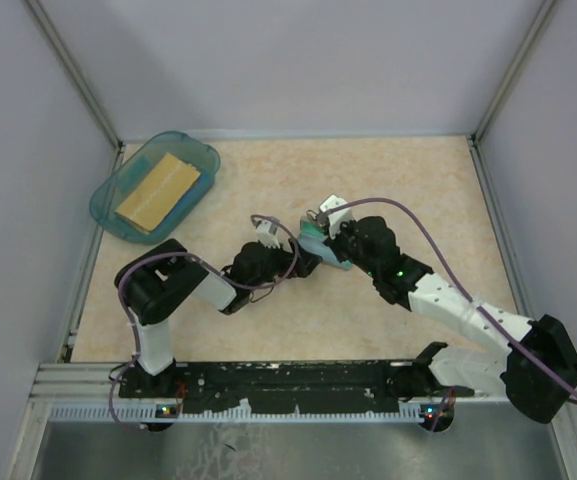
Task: Organize the sunglasses
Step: Adjust the sunglasses case at the center of the board.
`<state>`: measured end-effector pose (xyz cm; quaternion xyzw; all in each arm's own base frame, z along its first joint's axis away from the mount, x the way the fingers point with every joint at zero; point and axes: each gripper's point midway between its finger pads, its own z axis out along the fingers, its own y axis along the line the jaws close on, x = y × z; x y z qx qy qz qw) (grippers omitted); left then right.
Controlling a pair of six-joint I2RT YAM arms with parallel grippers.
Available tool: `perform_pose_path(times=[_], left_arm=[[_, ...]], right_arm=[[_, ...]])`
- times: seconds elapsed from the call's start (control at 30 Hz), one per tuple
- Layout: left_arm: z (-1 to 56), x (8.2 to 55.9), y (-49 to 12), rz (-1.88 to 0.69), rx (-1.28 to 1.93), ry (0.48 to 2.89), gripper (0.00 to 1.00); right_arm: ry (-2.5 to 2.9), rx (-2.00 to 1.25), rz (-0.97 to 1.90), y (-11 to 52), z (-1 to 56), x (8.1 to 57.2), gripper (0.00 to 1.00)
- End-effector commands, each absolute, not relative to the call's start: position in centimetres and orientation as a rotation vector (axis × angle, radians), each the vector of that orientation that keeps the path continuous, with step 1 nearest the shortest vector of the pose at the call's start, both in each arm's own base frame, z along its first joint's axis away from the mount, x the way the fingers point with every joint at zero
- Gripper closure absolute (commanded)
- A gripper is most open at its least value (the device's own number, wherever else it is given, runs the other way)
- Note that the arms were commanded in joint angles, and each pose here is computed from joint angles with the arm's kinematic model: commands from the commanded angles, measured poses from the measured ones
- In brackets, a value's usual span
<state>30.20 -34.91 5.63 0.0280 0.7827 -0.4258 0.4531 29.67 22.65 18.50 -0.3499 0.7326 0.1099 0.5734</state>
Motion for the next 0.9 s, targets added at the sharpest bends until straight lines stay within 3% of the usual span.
perform_pose_path(times=[0.0, 0.57, 0.87], left_arm=[[5.8, 31.7, -34.6, -1.039, 0.050, 1.902, 0.00], [6.6, 34.4, -36.5, -1.060, 0.072, 1.872, 0.00], [8.4, 30.8, -31.7, -1.032, 0.014, 1.865, 0.00]], right_arm=[[1.653, -0.778, 0.280, 22.7, 20.8, 29.9, 1.00], [1.687, -0.736, 0.273, 22.0, 20.8, 30.1, 1.00], [1.743, -0.711, 0.287, 22.1, 19.8, 30.8, 1.00]])
